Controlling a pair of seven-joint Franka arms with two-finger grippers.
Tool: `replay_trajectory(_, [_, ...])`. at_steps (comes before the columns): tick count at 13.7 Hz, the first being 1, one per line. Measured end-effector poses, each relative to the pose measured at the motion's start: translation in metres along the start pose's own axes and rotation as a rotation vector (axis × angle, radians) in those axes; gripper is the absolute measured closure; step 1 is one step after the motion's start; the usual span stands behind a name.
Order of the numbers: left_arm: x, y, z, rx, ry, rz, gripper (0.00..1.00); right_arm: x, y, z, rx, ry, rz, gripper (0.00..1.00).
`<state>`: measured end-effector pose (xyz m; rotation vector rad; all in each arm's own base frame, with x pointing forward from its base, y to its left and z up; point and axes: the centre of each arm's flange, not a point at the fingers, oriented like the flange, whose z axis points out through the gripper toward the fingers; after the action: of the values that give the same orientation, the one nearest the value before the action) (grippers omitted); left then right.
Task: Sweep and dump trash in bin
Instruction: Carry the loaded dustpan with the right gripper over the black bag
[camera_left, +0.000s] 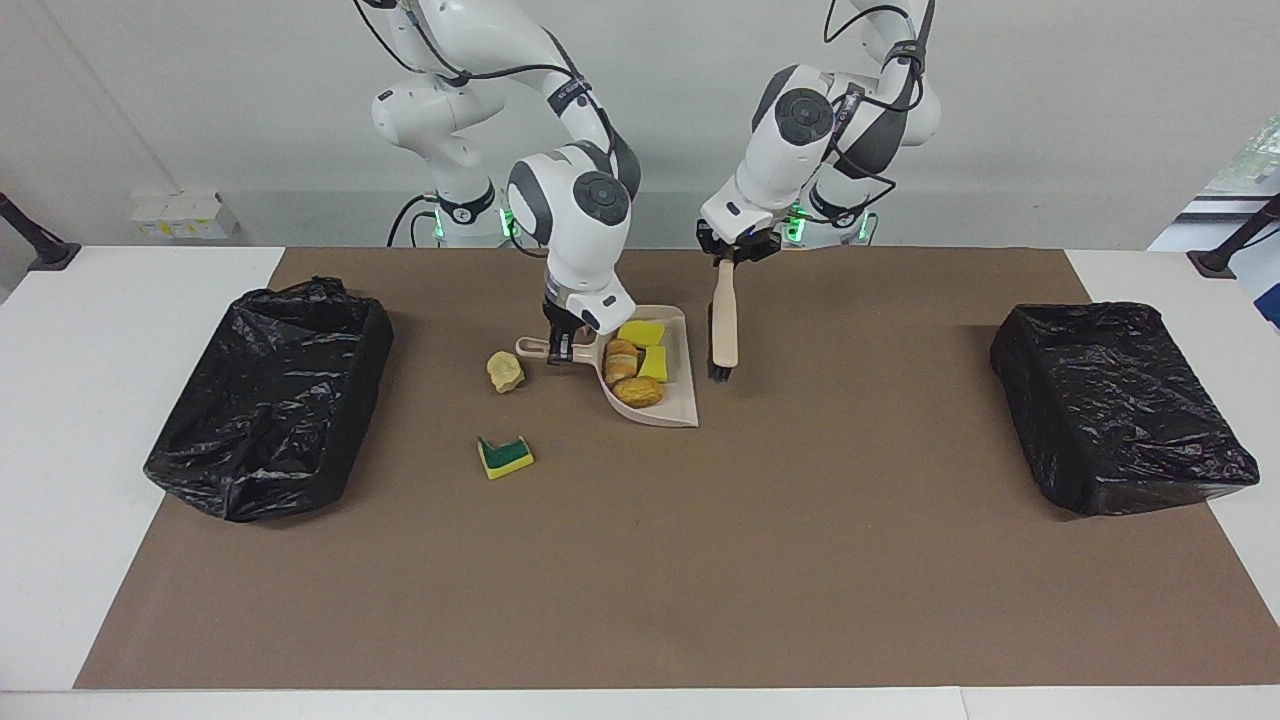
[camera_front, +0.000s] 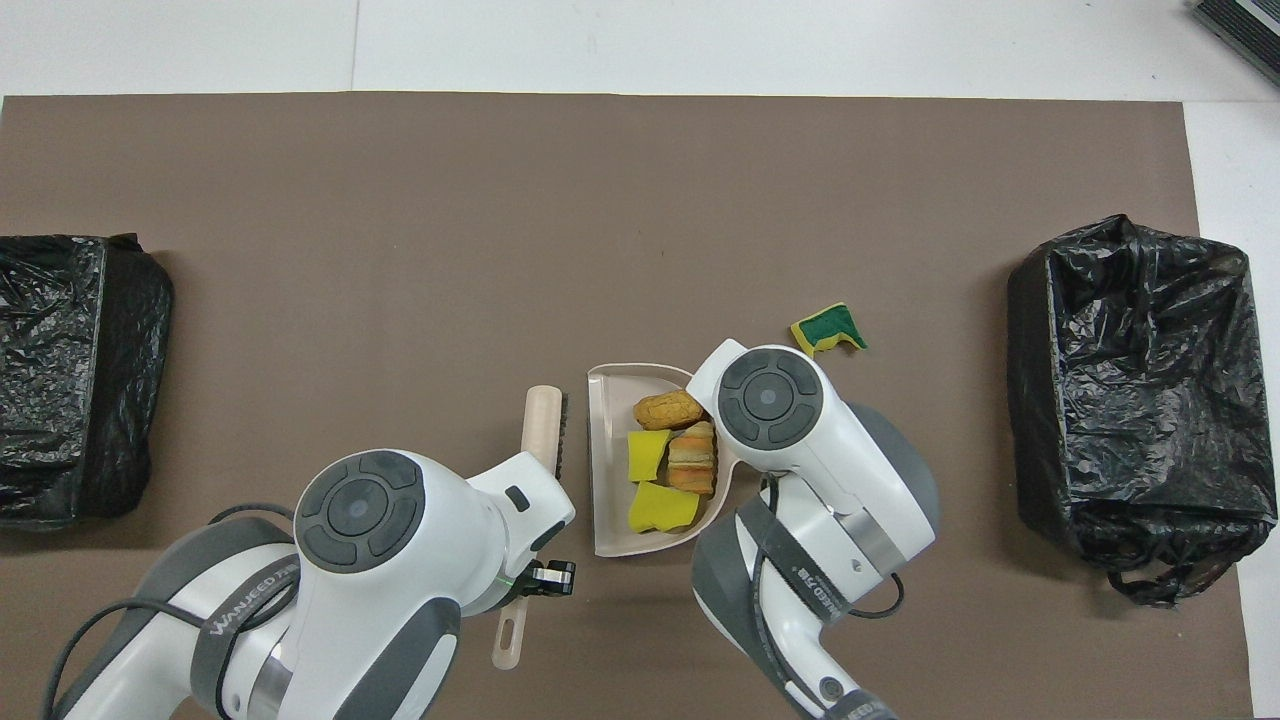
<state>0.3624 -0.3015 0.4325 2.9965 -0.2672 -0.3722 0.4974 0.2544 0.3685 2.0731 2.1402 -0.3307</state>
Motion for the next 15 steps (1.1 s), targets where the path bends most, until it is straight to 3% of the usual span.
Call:
replay_trajectory(7, [0.003, -0.017, 0.009, 0.090, -0.007, -0.089, 0.74, -0.105, 0.004, -0.065, -0.050, 0.049, 0.115, 0.69])
replay_trajectory(15, [0.003, 0.021, 0.037, 0.093, 0.018, -0.123, 0.74, -0.287, 0.035, -0.042, -0.050, 0.042, 0.130, 0.69])
